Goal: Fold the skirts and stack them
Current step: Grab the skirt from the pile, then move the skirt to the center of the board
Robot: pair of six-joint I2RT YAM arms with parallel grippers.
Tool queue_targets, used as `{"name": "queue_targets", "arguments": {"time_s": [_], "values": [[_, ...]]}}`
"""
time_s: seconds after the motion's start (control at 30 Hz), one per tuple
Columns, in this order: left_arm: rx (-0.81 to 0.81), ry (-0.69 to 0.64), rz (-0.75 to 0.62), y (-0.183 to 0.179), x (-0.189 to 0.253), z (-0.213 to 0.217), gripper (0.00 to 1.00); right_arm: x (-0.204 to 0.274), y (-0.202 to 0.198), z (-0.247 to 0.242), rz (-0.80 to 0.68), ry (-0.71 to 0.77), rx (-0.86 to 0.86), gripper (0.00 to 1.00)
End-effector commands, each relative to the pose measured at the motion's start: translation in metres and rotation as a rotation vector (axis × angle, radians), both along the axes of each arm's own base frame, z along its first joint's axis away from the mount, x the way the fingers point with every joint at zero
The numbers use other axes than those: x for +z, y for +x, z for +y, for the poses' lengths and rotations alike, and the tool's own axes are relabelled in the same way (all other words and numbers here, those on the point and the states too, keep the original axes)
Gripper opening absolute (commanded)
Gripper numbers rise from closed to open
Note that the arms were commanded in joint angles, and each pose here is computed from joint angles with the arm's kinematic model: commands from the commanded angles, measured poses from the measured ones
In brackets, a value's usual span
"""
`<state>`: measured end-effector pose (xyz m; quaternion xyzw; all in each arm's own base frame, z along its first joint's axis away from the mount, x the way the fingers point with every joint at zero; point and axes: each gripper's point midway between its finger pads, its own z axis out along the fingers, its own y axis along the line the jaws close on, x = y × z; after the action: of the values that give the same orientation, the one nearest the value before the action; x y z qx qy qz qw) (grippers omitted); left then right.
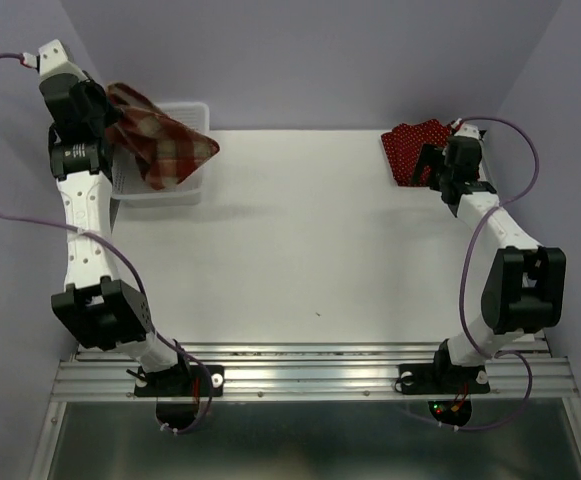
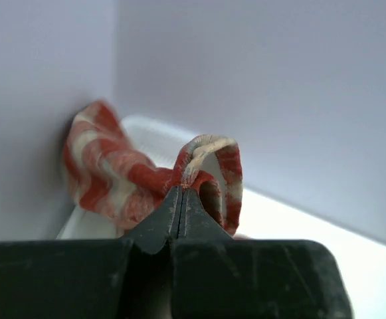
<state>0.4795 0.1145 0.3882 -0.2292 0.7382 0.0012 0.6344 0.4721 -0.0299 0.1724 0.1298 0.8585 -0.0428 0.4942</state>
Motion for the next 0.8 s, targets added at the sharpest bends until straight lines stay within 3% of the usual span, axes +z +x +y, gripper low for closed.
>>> {"name": "queue_targets", "arguments": {"time_s": [0.0, 0.03, 0.17, 0.37, 0.5, 0.63, 0.7, 0.73, 0.77], "values": [[-0.378, 0.130, -0.489, -0.041, 0.164, -0.087, 0.00, 0.052, 0.000, 0.007, -0.194, 0.050, 0.008, 1.00], [-0.471, 0.137, -0.537, -0.052, 0.179, -0.116, 0.00, 0.060, 0.001, 0.009, -0.230, 0.061, 0.015, 1.00], [-0.589, 0.224, -0.758, -0.104, 0.255, -0.176, 0.00, 0.078, -0.003, 0.018, -0.313, 0.097, 0.052, 1.00], [-0.987, 0.137, -0.916, -0.161, 0.278, -0.269, 0.00, 0.086, -0.012, 0.027, -0.350, 0.143, 0.079, 1.00], [-1.085, 0.037, -0.867, -0.148, 0.261, -0.300, 0.00, 0.082, -0.018, 0.027, -0.335, 0.144, 0.079, 1.00], [-0.990, -0.112, -0.688, -0.079, 0.195, -0.303, 0.00, 0.078, -0.025, 0.019, -0.302, 0.118, 0.040, 1.00], [-0.905, -0.142, -0.483, -0.030, 0.117, -0.301, 0.01, 0.075, -0.029, 0.014, -0.283, 0.099, 0.020, 1.00], [-0.858, -0.155, -0.333, -0.011, 0.065, -0.298, 0.20, 0.074, -0.031, 0.013, -0.274, 0.086, 0.021, 1.00], [-0.811, -0.165, -0.236, 0.002, 0.032, -0.294, 0.47, 0.072, -0.032, 0.012, -0.263, 0.078, 0.018, 1.00]]}}
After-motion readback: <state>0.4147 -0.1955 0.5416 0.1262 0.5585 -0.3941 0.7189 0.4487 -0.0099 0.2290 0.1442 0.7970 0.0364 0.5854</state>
